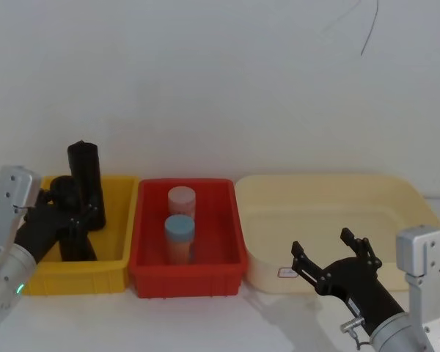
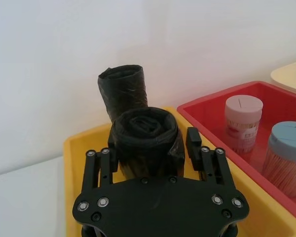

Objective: Pick up the garbage bag with the one hand and transfer it to the other hand.

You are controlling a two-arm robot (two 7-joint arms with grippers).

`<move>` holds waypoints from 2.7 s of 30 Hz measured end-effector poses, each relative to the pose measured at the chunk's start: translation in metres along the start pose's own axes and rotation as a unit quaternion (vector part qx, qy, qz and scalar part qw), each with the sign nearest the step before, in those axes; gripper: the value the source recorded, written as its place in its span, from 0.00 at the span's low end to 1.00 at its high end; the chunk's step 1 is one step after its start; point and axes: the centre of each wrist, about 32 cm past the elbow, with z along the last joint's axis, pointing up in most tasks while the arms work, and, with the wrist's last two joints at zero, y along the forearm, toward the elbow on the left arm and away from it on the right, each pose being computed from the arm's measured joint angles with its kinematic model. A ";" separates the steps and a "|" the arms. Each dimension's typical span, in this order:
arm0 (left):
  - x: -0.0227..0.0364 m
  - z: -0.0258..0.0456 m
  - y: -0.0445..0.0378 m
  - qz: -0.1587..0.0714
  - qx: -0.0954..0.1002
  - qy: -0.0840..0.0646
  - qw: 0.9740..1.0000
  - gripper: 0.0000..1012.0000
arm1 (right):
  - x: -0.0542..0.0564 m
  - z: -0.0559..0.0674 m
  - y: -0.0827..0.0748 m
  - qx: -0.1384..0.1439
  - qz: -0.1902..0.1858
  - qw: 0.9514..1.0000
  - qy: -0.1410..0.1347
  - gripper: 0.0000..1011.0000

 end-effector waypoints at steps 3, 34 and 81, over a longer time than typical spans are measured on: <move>0.0003 0.0002 -0.0031 -0.004 -0.001 0.002 1.000 0.73 | 0.000 0.000 0.000 0.000 0.000 1.000 0.000 0.99; -0.0087 0.0588 -0.0101 -0.071 -0.123 -0.027 0.989 0.36 | 0.000 0.000 0.000 0.000 0.000 1.000 0.000 0.99; -0.0822 0.0690 -0.0973 -0.350 -0.129 0.109 0.922 0.36 | 0.000 0.000 0.000 0.000 0.000 1.000 0.000 0.99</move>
